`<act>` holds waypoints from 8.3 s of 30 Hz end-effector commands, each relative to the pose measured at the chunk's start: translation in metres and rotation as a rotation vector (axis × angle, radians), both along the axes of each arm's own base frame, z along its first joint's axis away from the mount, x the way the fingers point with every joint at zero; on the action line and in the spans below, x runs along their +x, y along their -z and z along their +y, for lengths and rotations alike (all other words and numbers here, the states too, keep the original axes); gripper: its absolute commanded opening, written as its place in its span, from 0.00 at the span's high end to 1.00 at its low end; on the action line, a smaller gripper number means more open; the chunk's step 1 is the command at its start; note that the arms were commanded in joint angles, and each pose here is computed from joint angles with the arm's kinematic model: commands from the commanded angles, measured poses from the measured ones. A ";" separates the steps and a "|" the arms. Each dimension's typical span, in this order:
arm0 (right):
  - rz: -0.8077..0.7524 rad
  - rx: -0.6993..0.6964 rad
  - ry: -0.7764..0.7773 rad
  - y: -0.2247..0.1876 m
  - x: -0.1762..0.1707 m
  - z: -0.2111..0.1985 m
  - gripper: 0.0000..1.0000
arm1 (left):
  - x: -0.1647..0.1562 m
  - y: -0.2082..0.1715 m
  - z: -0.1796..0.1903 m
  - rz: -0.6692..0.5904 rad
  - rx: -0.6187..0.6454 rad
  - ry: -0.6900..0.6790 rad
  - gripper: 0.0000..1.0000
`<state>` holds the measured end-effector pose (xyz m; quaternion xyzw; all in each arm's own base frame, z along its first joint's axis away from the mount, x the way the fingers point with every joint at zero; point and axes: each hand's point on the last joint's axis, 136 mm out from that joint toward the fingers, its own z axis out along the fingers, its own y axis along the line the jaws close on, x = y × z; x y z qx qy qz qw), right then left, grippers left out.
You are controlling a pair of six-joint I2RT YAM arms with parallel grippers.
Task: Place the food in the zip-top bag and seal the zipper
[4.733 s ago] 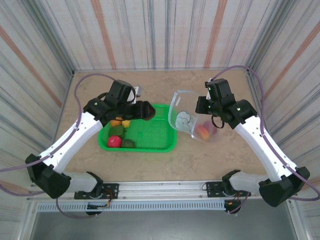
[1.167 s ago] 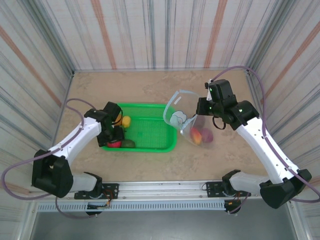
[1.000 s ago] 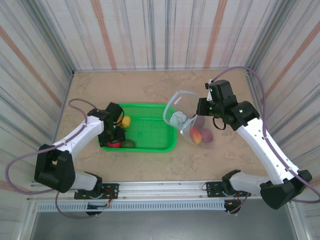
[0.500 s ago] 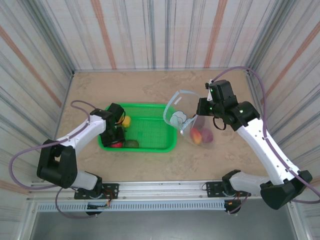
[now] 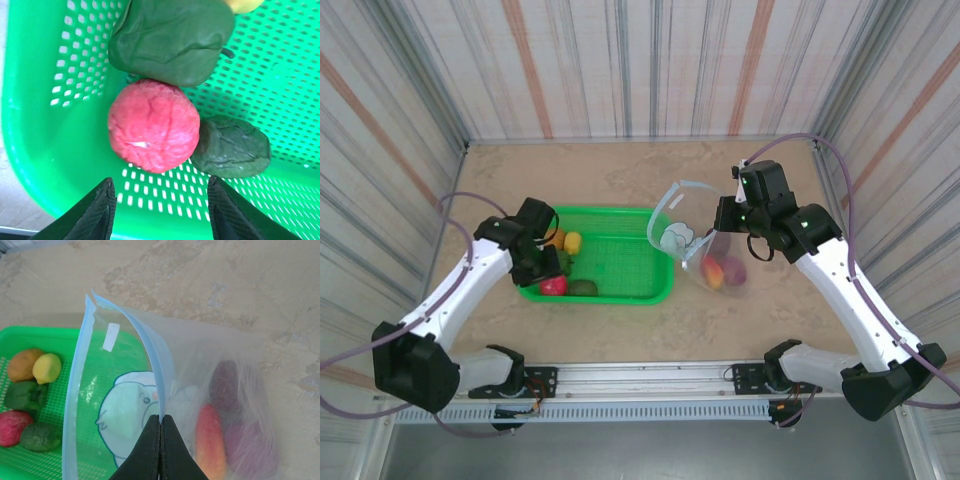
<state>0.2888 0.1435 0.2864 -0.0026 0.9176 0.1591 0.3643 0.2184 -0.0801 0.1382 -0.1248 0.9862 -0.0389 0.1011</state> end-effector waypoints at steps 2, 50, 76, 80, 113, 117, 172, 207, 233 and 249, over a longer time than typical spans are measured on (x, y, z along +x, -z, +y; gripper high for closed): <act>-0.025 -0.010 -0.009 -0.009 -0.003 -0.002 1.00 | -0.012 -0.002 0.010 0.044 0.043 0.025 0.38; -0.022 -0.002 -0.039 -0.009 -0.004 0.008 1.00 | 0.007 -0.075 -0.047 -0.097 -0.284 0.159 0.62; -0.044 0.040 -0.059 -0.023 -0.008 0.015 1.00 | 0.083 -0.113 -0.306 -0.123 -0.707 0.623 0.69; -0.037 0.042 -0.061 -0.021 -0.007 0.016 1.00 | 0.094 -0.090 -0.327 -0.099 -0.700 0.600 0.71; -0.028 0.029 -0.036 -0.010 -0.005 0.012 1.00 | 0.087 -0.075 -0.353 -0.127 -0.648 0.571 0.29; -0.030 0.025 -0.033 -0.011 -0.005 0.011 1.00 | 0.086 -0.079 -0.350 -0.135 -0.646 0.571 0.37; -0.047 -0.024 -0.005 -0.009 -0.004 -0.004 1.00 | -0.019 -0.036 -0.082 -0.093 -0.042 0.311 0.03; -0.043 -0.006 -0.021 -0.007 -0.005 -0.002 1.00 | 0.000 0.099 -0.094 0.178 -0.020 0.240 0.43; -0.099 0.085 -0.019 -0.022 -0.006 0.006 1.00 | 0.031 -0.138 -0.191 -0.370 -0.556 0.478 0.52; -0.109 0.091 -0.027 -0.028 -0.010 0.008 1.00 | 0.061 -0.105 -0.312 -0.297 -0.740 0.582 0.58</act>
